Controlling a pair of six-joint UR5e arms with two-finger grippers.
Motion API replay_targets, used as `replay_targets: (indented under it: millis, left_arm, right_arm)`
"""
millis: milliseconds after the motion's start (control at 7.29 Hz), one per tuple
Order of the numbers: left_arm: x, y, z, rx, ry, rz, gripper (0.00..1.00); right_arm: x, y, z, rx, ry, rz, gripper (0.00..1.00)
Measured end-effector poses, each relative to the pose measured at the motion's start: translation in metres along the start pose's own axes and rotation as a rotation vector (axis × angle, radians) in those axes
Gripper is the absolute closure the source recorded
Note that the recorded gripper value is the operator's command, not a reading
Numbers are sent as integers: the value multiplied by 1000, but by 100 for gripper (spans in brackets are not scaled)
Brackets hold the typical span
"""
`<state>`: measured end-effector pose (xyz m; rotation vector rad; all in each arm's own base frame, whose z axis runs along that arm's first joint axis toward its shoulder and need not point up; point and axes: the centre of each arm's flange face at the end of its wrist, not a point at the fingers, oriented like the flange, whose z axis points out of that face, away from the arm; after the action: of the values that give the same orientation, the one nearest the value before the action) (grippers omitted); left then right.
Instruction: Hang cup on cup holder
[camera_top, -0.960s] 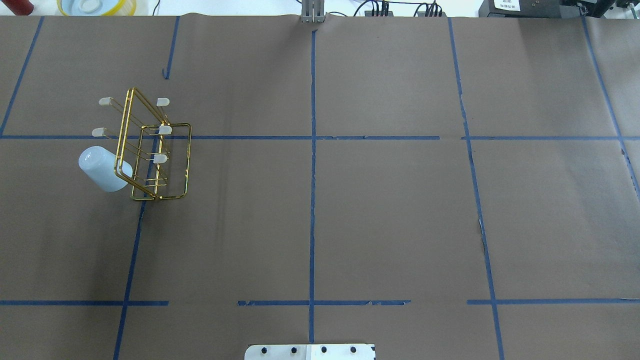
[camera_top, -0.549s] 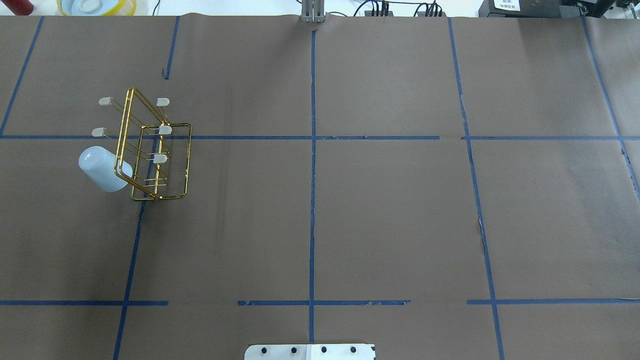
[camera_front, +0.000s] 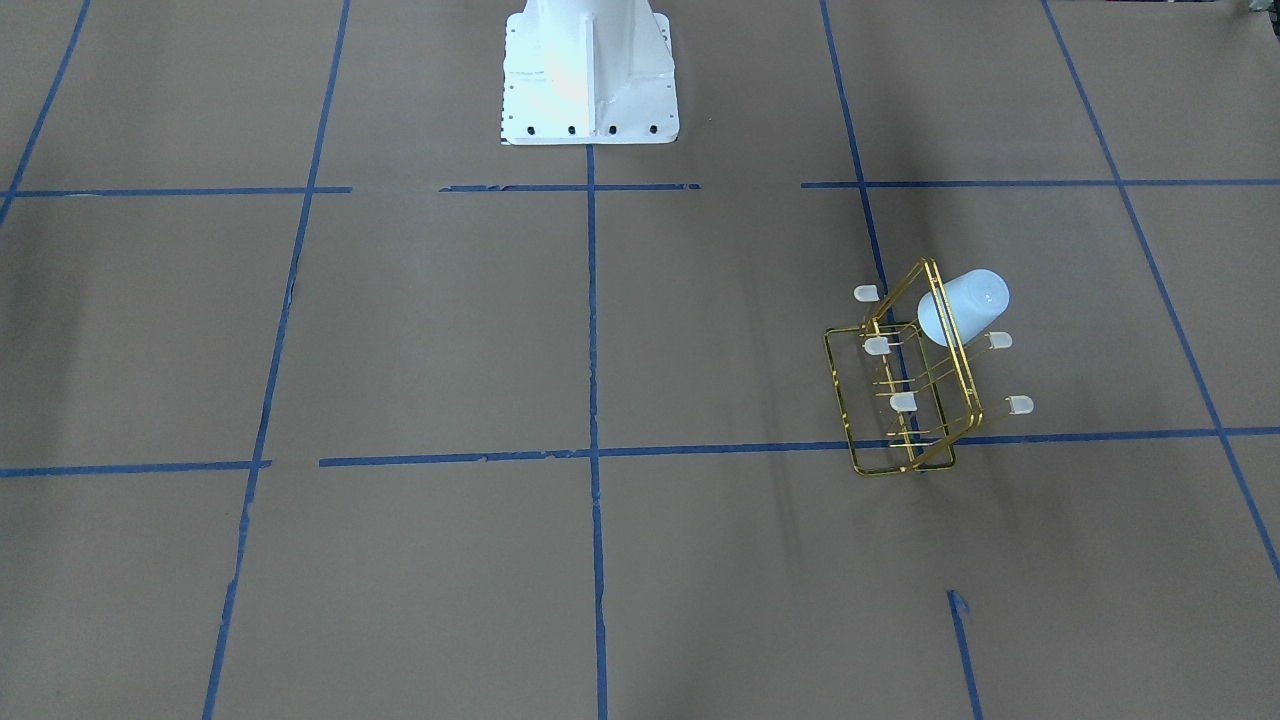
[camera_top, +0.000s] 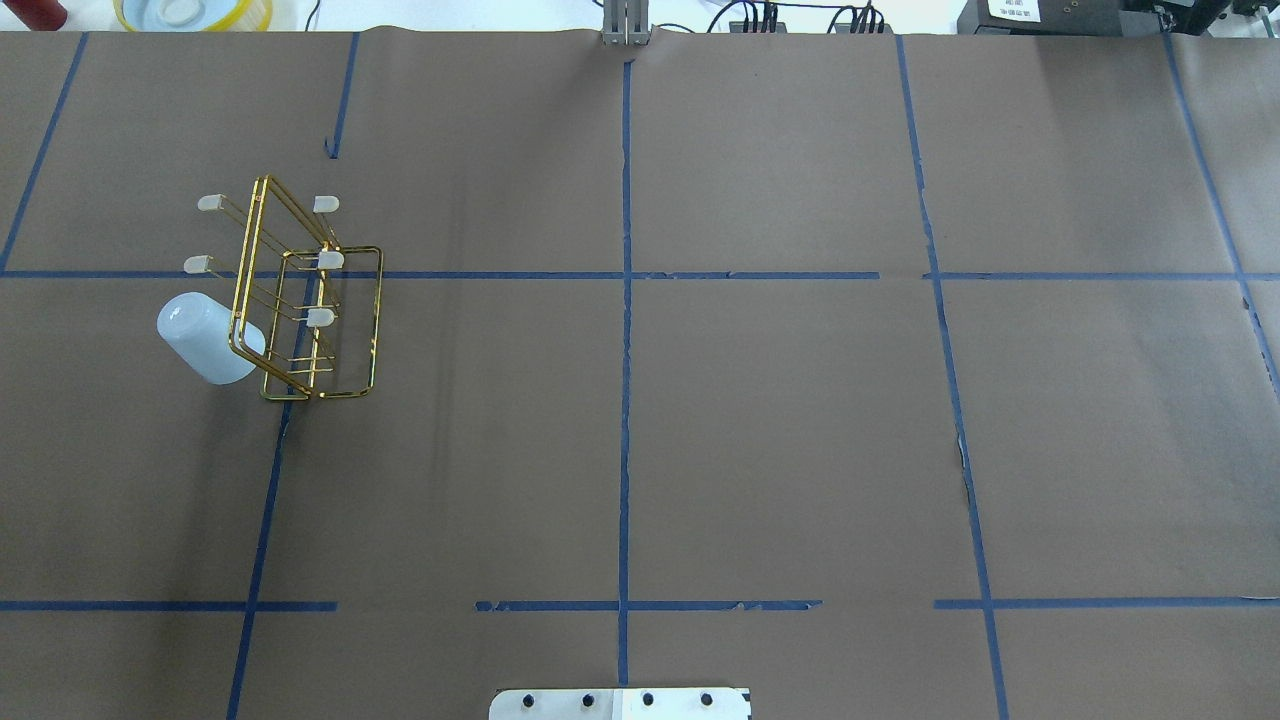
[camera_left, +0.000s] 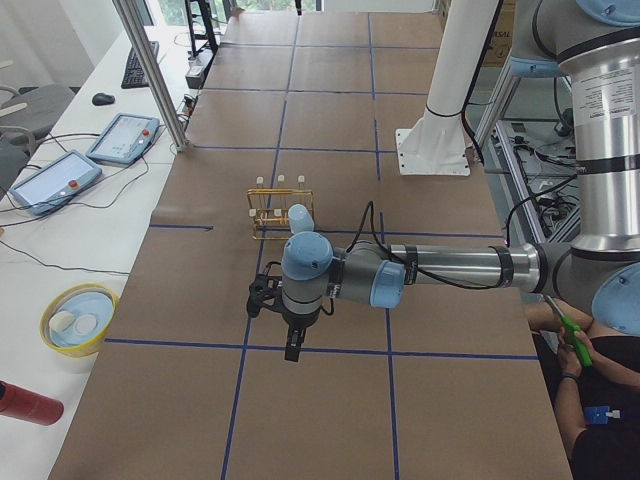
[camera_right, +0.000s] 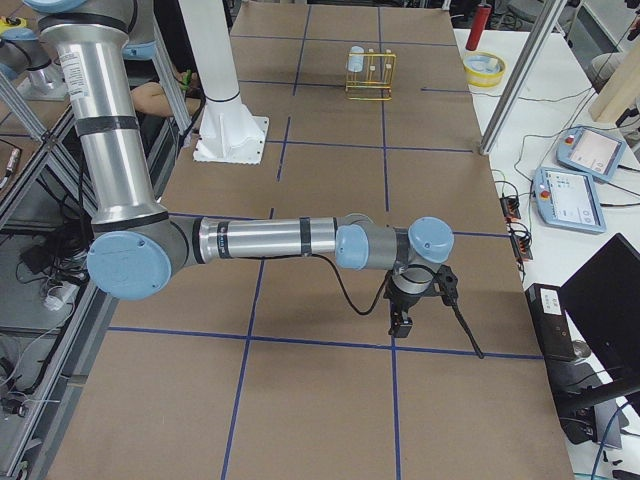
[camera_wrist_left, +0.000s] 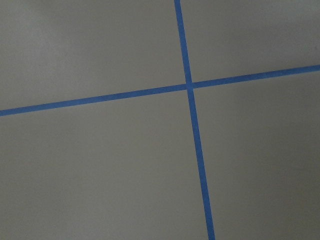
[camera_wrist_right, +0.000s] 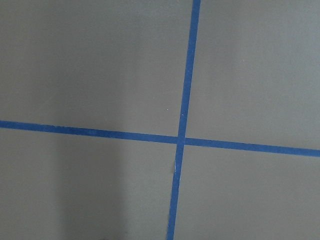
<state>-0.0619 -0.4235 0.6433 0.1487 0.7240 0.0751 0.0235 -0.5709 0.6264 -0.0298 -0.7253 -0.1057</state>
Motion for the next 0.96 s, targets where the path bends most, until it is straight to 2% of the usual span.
replay_targets:
  millis: [960]
  left_arm:
    - [4,-2,-1,-40,18,-25,0]
  right_arm:
    - [0,0,0,-1,0,1,0]
